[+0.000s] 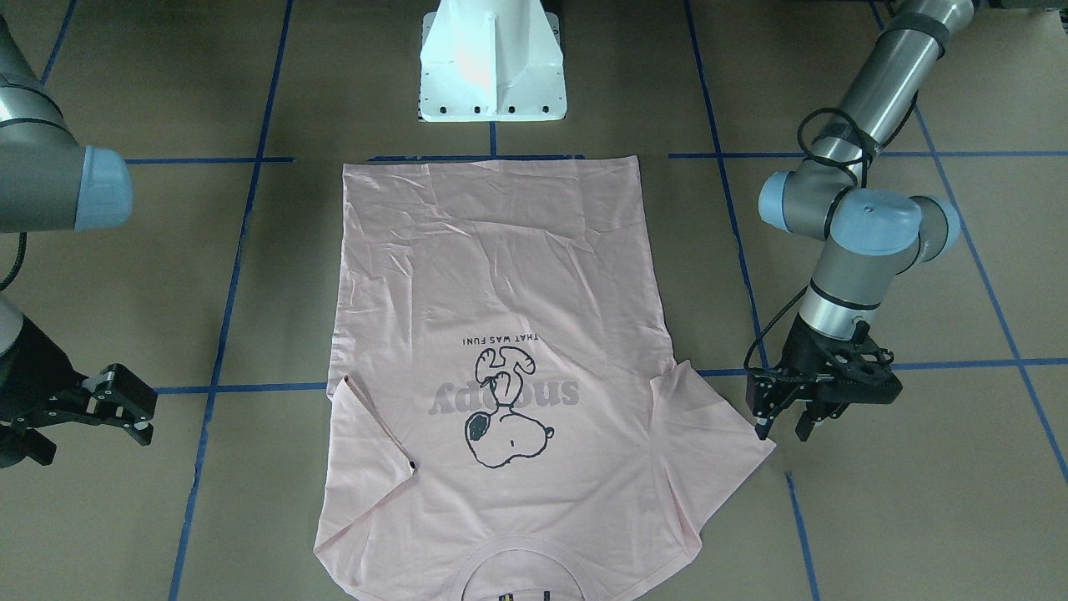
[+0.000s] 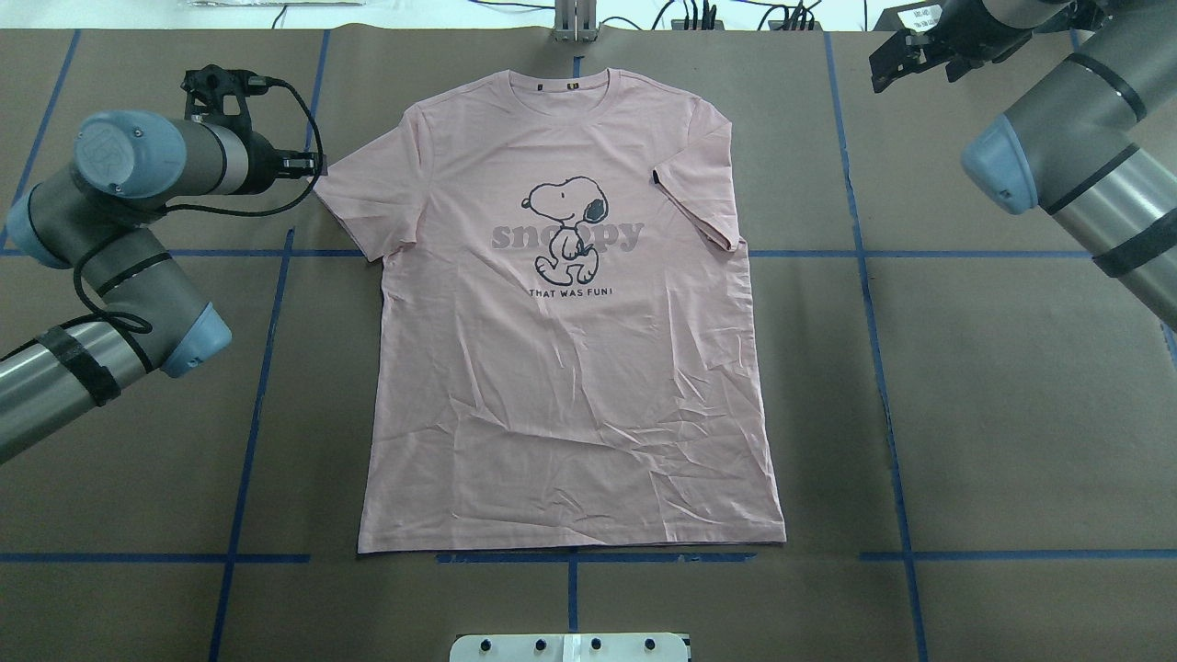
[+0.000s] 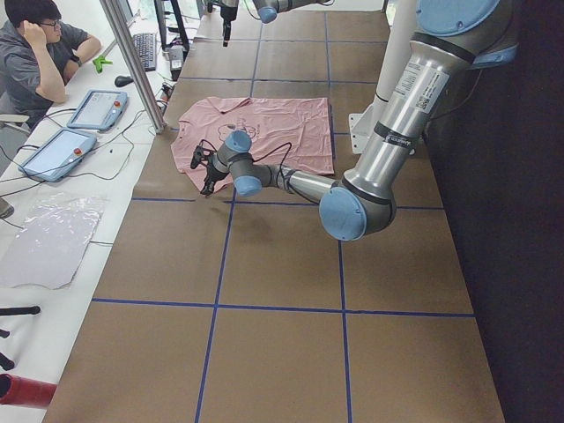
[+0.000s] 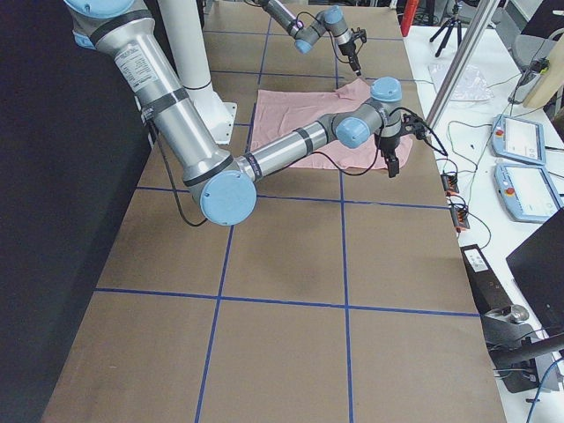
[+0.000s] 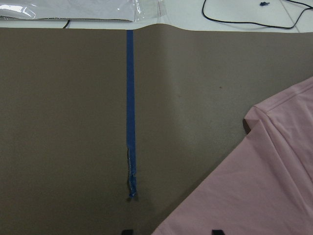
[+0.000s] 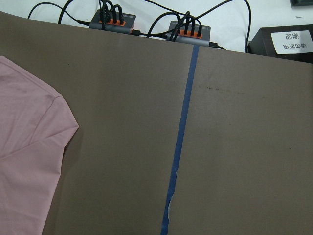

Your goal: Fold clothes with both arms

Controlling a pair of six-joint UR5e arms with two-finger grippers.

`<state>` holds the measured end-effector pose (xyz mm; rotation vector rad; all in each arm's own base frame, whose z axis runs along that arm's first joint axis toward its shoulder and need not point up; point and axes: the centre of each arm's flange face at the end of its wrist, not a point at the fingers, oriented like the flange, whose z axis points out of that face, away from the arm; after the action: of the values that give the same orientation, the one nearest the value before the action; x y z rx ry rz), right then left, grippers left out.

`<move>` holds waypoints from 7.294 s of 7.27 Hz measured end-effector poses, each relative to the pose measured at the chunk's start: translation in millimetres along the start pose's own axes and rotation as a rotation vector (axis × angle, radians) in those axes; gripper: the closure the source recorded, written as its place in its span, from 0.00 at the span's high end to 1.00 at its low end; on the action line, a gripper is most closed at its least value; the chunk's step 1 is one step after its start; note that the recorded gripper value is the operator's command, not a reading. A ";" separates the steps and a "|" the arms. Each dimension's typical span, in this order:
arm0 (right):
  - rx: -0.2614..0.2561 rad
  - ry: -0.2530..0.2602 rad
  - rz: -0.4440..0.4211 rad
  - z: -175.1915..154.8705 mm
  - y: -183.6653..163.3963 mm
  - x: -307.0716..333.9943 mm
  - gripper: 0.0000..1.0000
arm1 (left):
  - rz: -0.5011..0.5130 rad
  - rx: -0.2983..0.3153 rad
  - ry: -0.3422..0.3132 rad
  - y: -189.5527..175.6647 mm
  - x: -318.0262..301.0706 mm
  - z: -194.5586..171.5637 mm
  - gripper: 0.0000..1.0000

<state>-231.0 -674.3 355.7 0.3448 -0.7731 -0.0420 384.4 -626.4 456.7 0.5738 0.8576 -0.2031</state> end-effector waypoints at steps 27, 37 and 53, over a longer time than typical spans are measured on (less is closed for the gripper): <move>0.052 -0.127 0.286 -8.8 195.6 -207.7 1.00 | 0.073 -0.211 0.172 42.0 231.6 -168.6 1.00; 0.066 -0.113 0.419 -18.7 467.2 -260.8 1.00 | -0.115 -0.436 0.061 312.7 177.2 -208.2 0.57; 0.081 -0.115 0.418 -19.3 465.9 -261.4 1.00 | -0.072 -0.476 0.021 336.5 160.0 -206.0 0.41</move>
<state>-446.5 -186.7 315.1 0.2534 -0.9496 0.3660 484.7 -223.7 361.6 0.1001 0.9100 -0.0529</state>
